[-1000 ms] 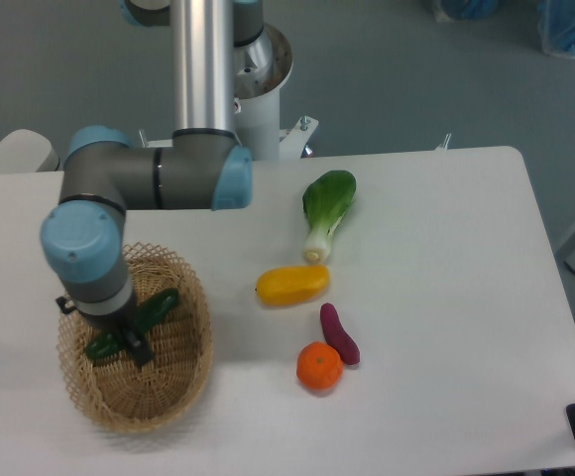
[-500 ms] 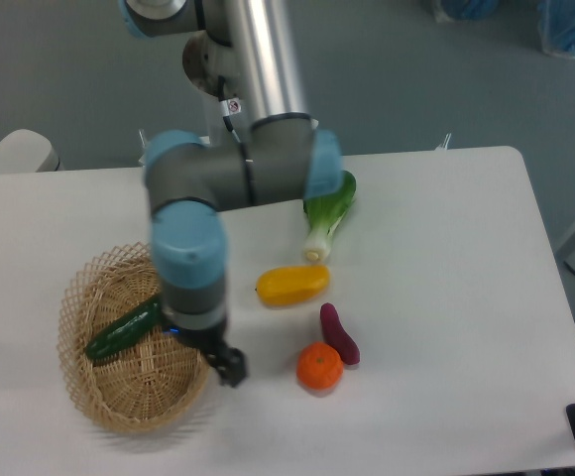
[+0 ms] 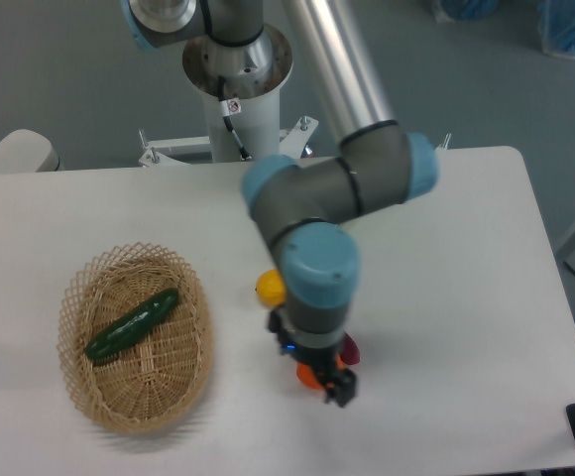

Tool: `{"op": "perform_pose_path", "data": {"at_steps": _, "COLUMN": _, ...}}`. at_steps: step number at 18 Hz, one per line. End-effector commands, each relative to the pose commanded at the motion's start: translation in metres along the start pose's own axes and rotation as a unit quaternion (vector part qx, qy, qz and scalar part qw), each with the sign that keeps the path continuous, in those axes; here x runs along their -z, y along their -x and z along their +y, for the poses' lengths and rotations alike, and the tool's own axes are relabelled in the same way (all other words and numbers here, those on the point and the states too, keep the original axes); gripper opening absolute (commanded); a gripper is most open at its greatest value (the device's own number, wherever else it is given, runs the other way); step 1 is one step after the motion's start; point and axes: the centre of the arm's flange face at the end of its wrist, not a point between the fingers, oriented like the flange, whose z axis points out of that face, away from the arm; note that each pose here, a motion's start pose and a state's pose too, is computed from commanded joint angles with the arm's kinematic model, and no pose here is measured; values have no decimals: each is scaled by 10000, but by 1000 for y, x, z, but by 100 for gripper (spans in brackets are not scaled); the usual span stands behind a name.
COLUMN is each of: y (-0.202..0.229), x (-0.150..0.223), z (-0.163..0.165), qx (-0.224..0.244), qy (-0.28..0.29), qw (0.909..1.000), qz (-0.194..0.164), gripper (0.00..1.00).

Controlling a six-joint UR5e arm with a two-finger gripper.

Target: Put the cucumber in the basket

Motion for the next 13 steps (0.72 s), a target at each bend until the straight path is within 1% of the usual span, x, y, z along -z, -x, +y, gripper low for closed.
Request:
{"op": "perform_pose_path", "data": {"at_steps": 2, "y": 8, "x": -3, "z": 19, "qx": -145, "qy": 24, "qw": 9999, "qz": 13, "gripper": 100}}
{"op": "perform_pose_path", "data": {"at_steps": 5, "y": 14, "x": -10, "z": 39, "qx": -451, "qy": 320, "qw": 9985, "qz": 32, "gripper": 100}}
{"op": "perform_pose_path", "data": {"at_steps": 13, "y": 13, "x": -34, "z": 39, "qx": -473, "qy": 375, "qw": 9981, "qz": 151, "gripper": 100}}
